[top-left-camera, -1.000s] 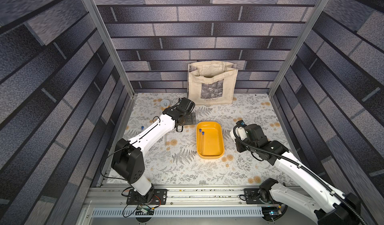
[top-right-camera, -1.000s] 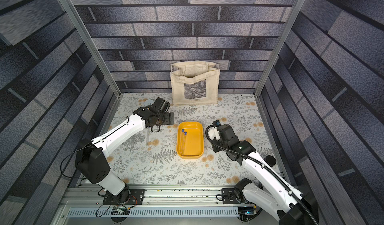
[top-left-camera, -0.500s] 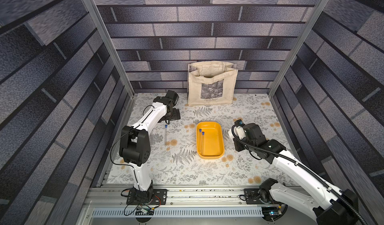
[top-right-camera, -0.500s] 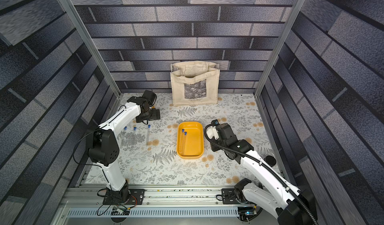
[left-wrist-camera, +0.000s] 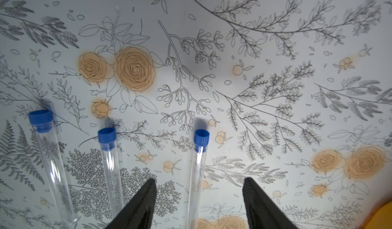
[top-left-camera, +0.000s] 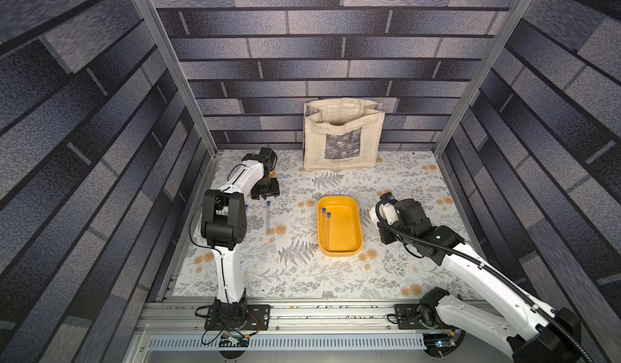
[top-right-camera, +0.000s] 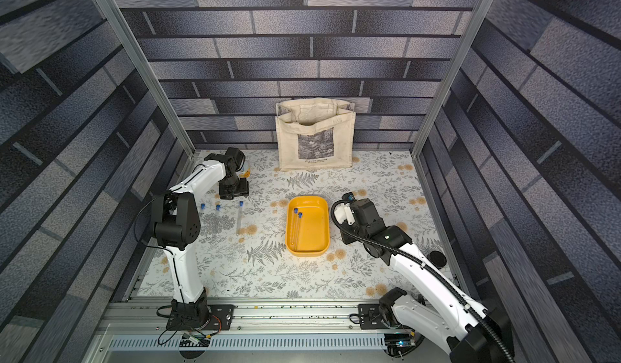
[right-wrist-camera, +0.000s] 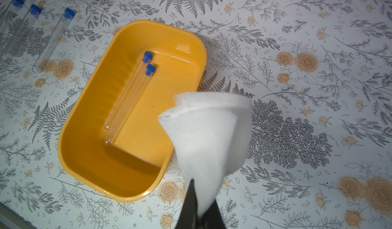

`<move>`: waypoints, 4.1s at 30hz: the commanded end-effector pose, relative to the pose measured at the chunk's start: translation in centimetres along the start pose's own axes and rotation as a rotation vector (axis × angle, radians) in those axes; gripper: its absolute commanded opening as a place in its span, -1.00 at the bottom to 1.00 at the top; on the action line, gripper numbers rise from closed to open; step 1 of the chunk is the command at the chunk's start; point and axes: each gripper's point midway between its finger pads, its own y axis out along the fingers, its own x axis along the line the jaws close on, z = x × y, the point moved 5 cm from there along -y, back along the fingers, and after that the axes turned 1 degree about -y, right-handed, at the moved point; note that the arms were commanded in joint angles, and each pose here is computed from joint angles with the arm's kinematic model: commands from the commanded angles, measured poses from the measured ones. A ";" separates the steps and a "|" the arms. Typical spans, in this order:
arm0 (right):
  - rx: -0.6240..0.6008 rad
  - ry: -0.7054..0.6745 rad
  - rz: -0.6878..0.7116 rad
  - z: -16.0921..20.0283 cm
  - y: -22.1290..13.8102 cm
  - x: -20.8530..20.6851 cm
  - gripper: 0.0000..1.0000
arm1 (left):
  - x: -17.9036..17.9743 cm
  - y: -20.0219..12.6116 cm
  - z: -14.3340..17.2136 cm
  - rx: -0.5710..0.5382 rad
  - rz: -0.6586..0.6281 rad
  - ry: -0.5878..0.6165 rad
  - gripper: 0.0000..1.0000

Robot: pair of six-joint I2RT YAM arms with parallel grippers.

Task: Wipe the exteriors of test tubes
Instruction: Pick up the test tube at the center of the board, then wipe the dirt from the test tube.

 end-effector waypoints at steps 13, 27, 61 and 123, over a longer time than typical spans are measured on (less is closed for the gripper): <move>0.004 0.016 0.010 0.6 0.1 -0.3 -1.00 | -0.2 2.8 -0.3 0.048 0.015 0.029 -0.06; 0.003 0.020 0.015 0.8 -0.1 -0.4 -1.00 | -0.1 5.2 -0.4 0.078 0.004 0.019 -0.20; -0.003 0.008 -0.030 0.8 -0.3 0.1 -1.00 | -2.1 3.8 0.1 0.053 0.093 0.038 -0.83; -0.055 -0.415 -0.141 -8.1 6.0 7.0 -1.00 | -22.7 -13.9 11.0 -0.126 0.995 0.613 -0.80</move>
